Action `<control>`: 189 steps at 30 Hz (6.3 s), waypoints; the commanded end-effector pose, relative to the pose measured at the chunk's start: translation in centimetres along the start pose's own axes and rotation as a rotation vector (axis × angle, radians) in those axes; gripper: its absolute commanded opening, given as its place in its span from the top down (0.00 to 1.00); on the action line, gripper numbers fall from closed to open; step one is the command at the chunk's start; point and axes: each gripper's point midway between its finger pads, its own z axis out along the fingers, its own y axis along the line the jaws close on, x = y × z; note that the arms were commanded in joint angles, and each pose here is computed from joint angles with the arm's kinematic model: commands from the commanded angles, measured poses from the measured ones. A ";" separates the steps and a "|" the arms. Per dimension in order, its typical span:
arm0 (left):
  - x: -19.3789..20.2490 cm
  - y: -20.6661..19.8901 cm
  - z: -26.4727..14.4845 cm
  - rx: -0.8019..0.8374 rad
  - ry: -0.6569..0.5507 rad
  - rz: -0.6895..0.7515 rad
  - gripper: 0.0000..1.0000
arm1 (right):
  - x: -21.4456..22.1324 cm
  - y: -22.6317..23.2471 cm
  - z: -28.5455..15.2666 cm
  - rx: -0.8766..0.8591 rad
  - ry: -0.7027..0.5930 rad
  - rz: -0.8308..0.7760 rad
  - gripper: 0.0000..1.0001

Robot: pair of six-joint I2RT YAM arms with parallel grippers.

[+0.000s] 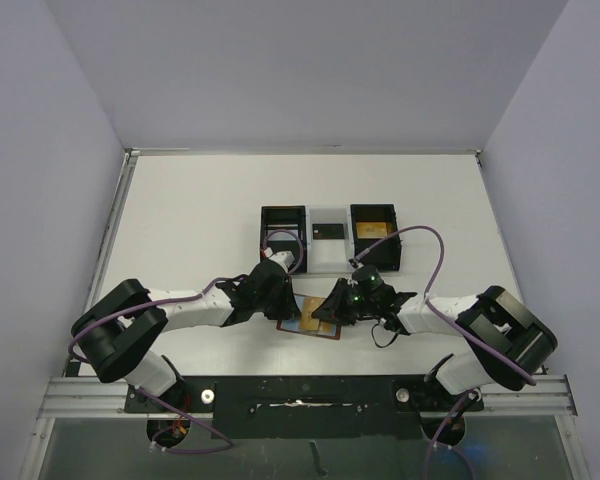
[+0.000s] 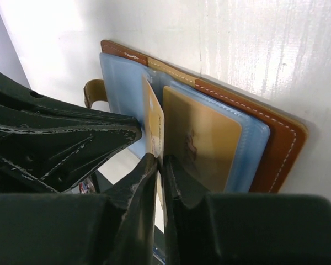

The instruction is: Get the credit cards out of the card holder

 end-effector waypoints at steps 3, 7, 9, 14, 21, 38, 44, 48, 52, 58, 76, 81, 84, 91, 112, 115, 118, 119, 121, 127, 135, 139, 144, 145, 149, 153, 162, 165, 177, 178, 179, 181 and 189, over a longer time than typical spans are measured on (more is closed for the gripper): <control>1.0 1.7 -0.1 -0.067 0.036 0.016 1.00 | -1.6 2.1 -0.6 -0.045 -0.054 -0.029 0.94; 1.0 1.7 -0.3 -0.066 0.030 0.017 1.00 | -1.9 2.3 -0.8 -0.049 -0.064 -0.029 0.97; 0.9 1.7 -0.4 -0.065 0.026 0.016 1.00 | -2.0 2.2 -0.8 -0.044 -0.066 -0.028 0.96; 0.8 1.6 -0.4 -0.063 0.021 0.017 1.00 | -2.0 2.1 -0.8 -0.046 -0.067 -0.023 0.84; 0.7 1.4 -0.3 -0.057 0.021 0.022 1.00 | -2.2 1.8 -1.0 -0.053 -0.089 0.007 0.82; 0.8 1.5 -0.7 -0.051 0.014 0.020 1.00 | -1.8 1.5 -0.9 -0.058 -0.068 0.019 1.00; 0.7 1.3 -0.5 -0.043 0.016 0.022 1.00 | -1.9 1.8 -0.6 -0.066 -0.058 0.020 0.82; 0.9 1.4 -0.5 -0.046 0.022 0.022 1.00 | -2.2 2.0 -0.3 -0.061 -0.058 0.013 0.84; 0.9 1.3 -0.5 -0.042 0.022 0.018 1.00 | -2.3 2.3 -0.3 -0.065 -0.057 0.003 0.89; 0.7 1.1 -0.4 -0.038 0.020 0.021 1.00 | -2.2 1.7 -0.7 -0.036 -0.066 -0.003 0.99; -1.8 -1.1 -2.5 0.017 -0.073 0.037 0.96 | -6.0 3.1 -6.0 -0.041 -0.260 -0.119 1.00; -2.8 -2.8 -3.5 0.076 -0.096 0.064 0.85 | -7.6 3.4 -7.9 -0.009 -0.367 -0.134 1.00; -3.6 -6.1 -4.1 0.207 -0.091 0.107 0.79 | -8.5 3.0 -9.0 0.025 -0.433 -0.119 1.00; -1.8 -9.1 -2.2 0.368 0.036 0.133 0.76 | -9.4 2.2 -10.3 0.058 -0.515 -0.105 1.00; -2.2 -4.0 -2.1 0.123 -0.032 0.103 0.78 | -12.4 2.8 -14.9 0.181 -0.679 -0.274 1.00; -3.5 -5.4 -3.4 0.168 -0.083 0.117 0.75 | -13.7 3.4 -16.7 0.219 -0.734 -0.316 1.00; -4.9 -5.8 -4.8 0.173 -0.138 0.134 0.68 | -15.1 3.7 -18.4 0.267 -0.769 -0.334 1.00; -5.2 -5.6 -5.2 0.162 -0.151 0.135 0.66 | -15.6 3.5 -18.8 0.280 -0.767 -0.330 1.00; -6.2 -5.1 -6.1 0.143 -0.186 0.133 0.60 | -16.6 3.5 -19.6 0.272 -0.760 -0.323 1.00; -9.6 -1.1 -9.6 0.062 -0.275 0.075 0.42 | -19.6 3.3 -21.3 0.136 -0.732 -0.321 1.00; -12.9 3.4 -14.5 -0.047 -0.338 0.051 0.29 | -23.6 5.1 -22.3 0.121 -0.864 -0.564 1.00; -13.9 6.0 -16.1 -0.139 -0.370 0.065 0.29 | -25.1 5.4 -22.3 0.229 -0.904 -0.799 1.00; -14.7 8.2 -16.7 -0.234 -0.423 0.084 0.29 | -24.5 5.1 -19.2 0.468 -0.690 -1.332 1.00; -14.9 8.7 -16.9 -0.258 -0.443 0.085 0.28 | -24.7 4.5 -18.4 0.524 -0.616 -1.402 1.00; -15.0 10.1 -16.9 -0.303 -0.501 0.077 0.28 | -25.3 2.8 -16.3 0.584 -0.454 -1.528 1.00; -15.0 10.0 -17.1 -0.296 -0.518 0.079 0.28 | -25.7 1.6 -15.1 0.624 -0.391 -1.702 1.00; -15.1 10.0 -17.1 -0.292 -0.514 0.107 0.28 | -26.0 2.2 -12.3 0.512 -0.379 -1.899 1.00; -15.2 10.1 -17.3 -0.301 -0.520 0.110 0.28 | -26.1 0.8 -11.2 0.492 -0.304 -1.902 1.00; -15.9 11.5 -17.7 -0.321 -0.533 0.075 0.27 | -27.7 -1.6 -9.4 0.514 -0.243 -1.937 1.00; -16.0 11.9 -17.8 -0.321 -0.533 0.062 0.27 | -27.9 -1.5 -9.4 0.515 -0.240 -1.946 1.00; -16.1 12.0 -17.8 -0.314 -0.533 0.059 0.27 | -28.0 -1.5 -9.3 0.514 -0.236 -1.958 1.00; -16.1 11.9 -17.8 -0.302 -0.531 0.059 0.27 | -28.6 -1.2 -9.0 0.512 -0.237 -1.974 1.00; -15.8 11.6 -17.3 -0.277 -0.514 0.064 0.27 | -30.7 -0.4 -7.0 0.452 -0.226 -2.003 0.99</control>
